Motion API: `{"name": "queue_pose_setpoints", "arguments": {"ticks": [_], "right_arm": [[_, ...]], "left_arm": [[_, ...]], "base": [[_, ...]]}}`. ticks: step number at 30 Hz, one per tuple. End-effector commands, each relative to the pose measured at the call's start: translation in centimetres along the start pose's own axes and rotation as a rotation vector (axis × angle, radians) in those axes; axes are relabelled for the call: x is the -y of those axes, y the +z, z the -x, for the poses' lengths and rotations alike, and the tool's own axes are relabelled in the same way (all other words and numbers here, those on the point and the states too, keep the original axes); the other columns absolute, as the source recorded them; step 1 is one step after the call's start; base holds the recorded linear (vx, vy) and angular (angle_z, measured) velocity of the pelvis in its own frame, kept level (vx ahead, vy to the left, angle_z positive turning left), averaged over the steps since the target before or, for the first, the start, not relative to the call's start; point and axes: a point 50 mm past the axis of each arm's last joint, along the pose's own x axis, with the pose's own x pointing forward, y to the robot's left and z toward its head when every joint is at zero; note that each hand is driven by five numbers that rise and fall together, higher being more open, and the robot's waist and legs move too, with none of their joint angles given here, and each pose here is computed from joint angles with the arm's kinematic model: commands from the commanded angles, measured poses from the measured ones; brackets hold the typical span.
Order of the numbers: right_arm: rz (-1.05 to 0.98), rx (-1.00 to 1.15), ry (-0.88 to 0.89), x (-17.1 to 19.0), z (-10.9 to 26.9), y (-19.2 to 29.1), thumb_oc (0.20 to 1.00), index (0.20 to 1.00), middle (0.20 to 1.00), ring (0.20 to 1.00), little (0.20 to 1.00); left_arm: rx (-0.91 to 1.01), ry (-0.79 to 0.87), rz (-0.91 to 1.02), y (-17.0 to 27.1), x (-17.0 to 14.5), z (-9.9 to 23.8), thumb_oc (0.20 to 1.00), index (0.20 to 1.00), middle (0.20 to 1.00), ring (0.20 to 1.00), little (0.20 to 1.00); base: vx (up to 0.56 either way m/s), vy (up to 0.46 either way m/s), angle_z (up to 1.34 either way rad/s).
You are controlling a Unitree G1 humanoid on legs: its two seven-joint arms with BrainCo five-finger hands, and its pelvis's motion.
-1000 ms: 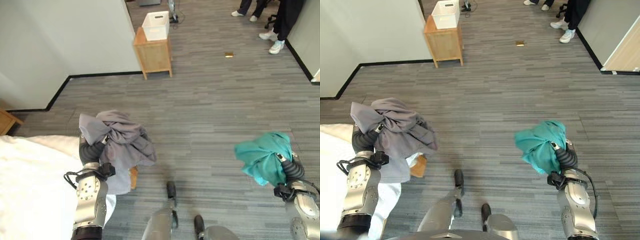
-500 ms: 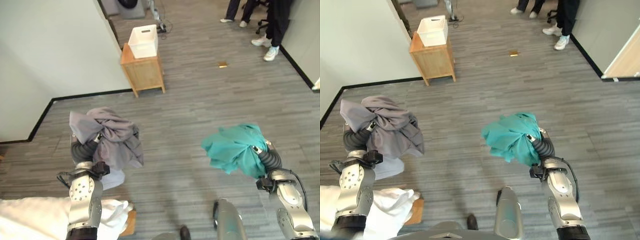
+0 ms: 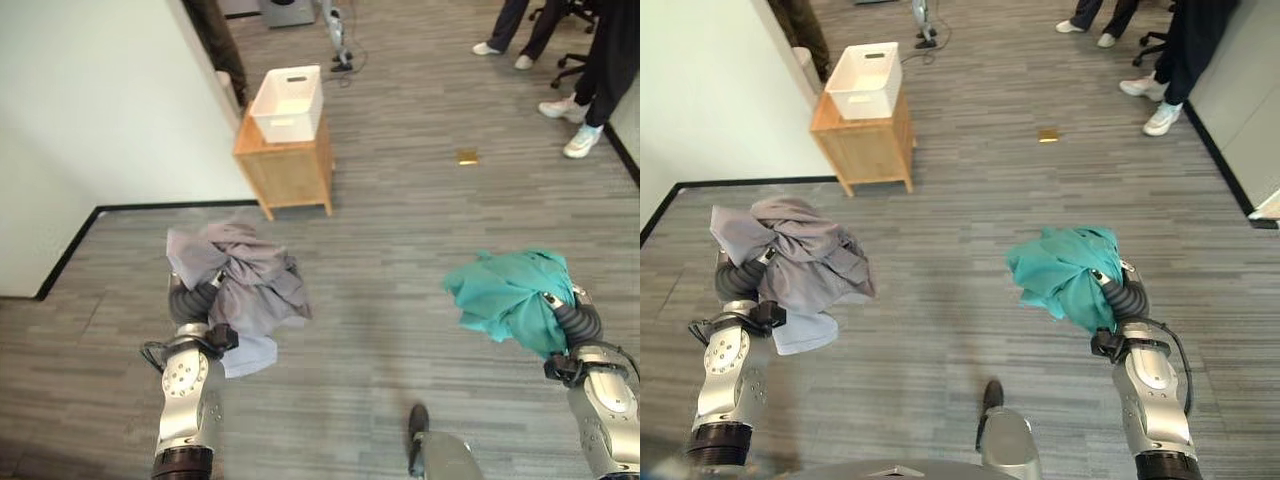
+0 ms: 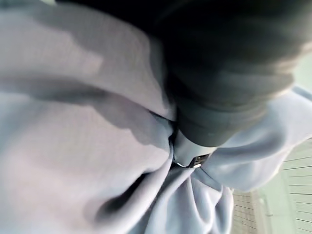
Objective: Pick up bed clothes into laundry basket.
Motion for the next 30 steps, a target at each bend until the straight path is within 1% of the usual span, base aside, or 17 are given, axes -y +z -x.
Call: {"name": "queue_pose_setpoints", "arguments": {"ticks": [1,3,5,11,14,18,19,21,25,29,30], "right_arm": [[0.002,0.142,0.000,0.5,0.1,2.6,0.200,0.200,0.200,0.200,0.200],[0.014,0.135,-0.018,0.8,0.0,2.6,0.200,0.200,0.200,0.200,0.200],[-0.003,0.141,-0.026,0.9,-0.1,2.8,0.200,0.200,0.200,0.200,0.200],[0.029,0.116,-0.036,1.0,0.1,2.2,0.200,0.200,0.200,0.200,0.200],[0.036,0.116,0.024,-0.1,-0.1,2.4,0.200,0.200,0.200,0.200,0.200],[0.032,0.123,0.044,-0.8,0.0,2.3,0.200,0.200,0.200,0.200,0.200],[0.020,0.131,0.052,-1.5,-0.2,2.3,0.200,0.200,0.200,0.200,0.200],[0.010,0.143,0.081,-2.4,-0.5,2.5,0.200,0.200,0.200,0.200,0.200],[0.022,0.132,0.097,-2.8,-0.8,2.3,0.200,0.200,0.200,0.200,0.200],[0.017,0.130,0.100,-2.6,-0.8,2.3,0.200,0.200,0.200,0.200,0.200],[0.016,0.114,0.078,-2.1,-0.6,2.0,0.200,0.200,0.200,0.200,0.200]], "left_arm": [[0.215,-0.053,0.063,4.6,-0.4,-1.4,0.200,0.200,0.200,0.200,0.200],[0.205,-0.048,0.087,4.4,-0.4,-1.4,0.200,0.200,0.200,0.200,0.200],[0.171,-0.007,0.126,3.5,-1.0,-1.3,0.200,0.200,0.200,0.200,0.200],[0.146,0.049,0.130,2.9,-2.0,-0.8,0.200,0.200,0.200,0.200,0.200],[0.153,0.083,0.076,3.2,-3.4,0.0,0.200,0.200,0.200,0.200,0.200],[0.142,0.102,0.008,3.3,-4.1,0.2,0.200,0.200,0.200,0.200,0.200],[0.148,0.108,-0.022,3.6,-4.3,0.0,0.200,0.200,0.200,0.200,0.200],[0.157,0.108,-0.039,3.9,-4.4,-0.2,0.200,0.200,0.200,0.200,0.200],[0.173,0.074,-0.069,4.6,-4.1,-0.5,0.200,0.200,0.200,0.200,0.200],[0.187,0.054,-0.047,4.8,-3.8,-0.8,0.200,0.200,0.200,0.200,0.200],[0.182,0.045,-0.030,4.5,-3.4,-0.9,0.200,0.200,0.200,0.200,0.200]], "base": [[0.38,-0.347,0.15],[0.37,-0.256,-0.04],[0.44,-0.107,-0.40],[0.45,0.067,-0.28],[0.68,0.118,0.17],[0.50,0.156,0.06],[0.65,0.322,0.07],[0.49,0.330,-0.04],[0.41,0.202,0.18],[0.35,-0.006,0.24],[0.48,-0.127,0.59]]}}
